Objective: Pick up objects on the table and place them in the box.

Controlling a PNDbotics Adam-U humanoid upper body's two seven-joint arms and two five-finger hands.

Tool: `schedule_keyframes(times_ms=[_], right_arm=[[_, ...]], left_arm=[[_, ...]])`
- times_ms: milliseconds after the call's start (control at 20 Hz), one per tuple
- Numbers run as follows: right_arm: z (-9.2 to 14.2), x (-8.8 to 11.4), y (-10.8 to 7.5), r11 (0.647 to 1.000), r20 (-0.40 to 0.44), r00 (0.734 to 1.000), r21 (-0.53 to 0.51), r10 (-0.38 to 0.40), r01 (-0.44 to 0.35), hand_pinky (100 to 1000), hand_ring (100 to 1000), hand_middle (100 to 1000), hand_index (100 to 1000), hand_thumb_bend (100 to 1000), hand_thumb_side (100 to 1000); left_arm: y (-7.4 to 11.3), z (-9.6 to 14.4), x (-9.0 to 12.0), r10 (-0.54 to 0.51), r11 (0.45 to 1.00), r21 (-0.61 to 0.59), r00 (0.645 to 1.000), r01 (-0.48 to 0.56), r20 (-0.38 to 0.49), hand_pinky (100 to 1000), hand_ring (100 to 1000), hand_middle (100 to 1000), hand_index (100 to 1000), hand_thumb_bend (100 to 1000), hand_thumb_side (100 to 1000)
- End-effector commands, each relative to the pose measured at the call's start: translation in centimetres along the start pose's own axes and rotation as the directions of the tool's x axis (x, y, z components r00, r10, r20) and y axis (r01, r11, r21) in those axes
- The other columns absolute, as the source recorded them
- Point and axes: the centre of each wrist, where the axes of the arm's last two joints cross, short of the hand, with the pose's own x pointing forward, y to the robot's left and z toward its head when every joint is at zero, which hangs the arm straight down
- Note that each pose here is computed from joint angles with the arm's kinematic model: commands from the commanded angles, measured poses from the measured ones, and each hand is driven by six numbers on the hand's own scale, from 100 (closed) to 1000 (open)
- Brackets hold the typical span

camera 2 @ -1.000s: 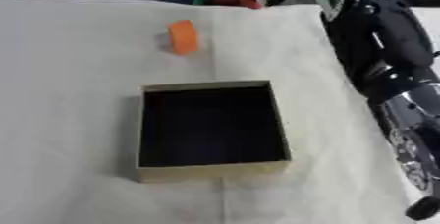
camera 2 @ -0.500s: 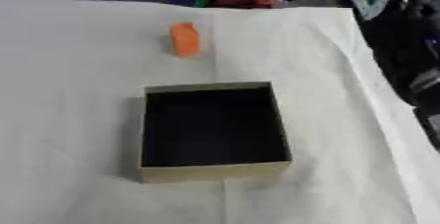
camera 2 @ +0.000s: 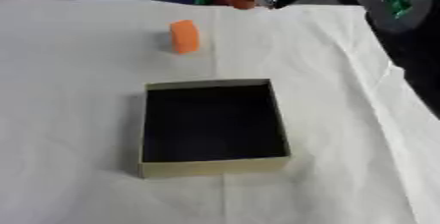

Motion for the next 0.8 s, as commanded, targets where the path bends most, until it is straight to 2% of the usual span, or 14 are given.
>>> schedule_keyframes(times_ms=[50,400,800], right_arm=[[0.2,1.9,-1.3,0.999,0.055,0.997,-0.023,0.047,-0.046,766,706,507,635,100,100],[-0.8,3.8,1.8,0.999,0.159,0.987,0.03,0.025,-0.03,769,707,510,637,100,100],[-0.4,3.7,5.8,0.999,0.179,0.984,0.05,0.01,-0.019,766,705,508,636,100,100]], left_arm=[[0.6,-0.8,0.4,-0.016,1.0,-0.005,0.999,0.017,0.035,583,575,651,776,100,717],[0.6,-0.7,0.4,-0.018,1.0,-0.005,0.999,0.018,0.031,583,575,651,776,100,719],[0.6,-0.6,0.3,-0.021,1.0,-0.006,0.999,0.021,0.026,582,575,651,775,100,720]])
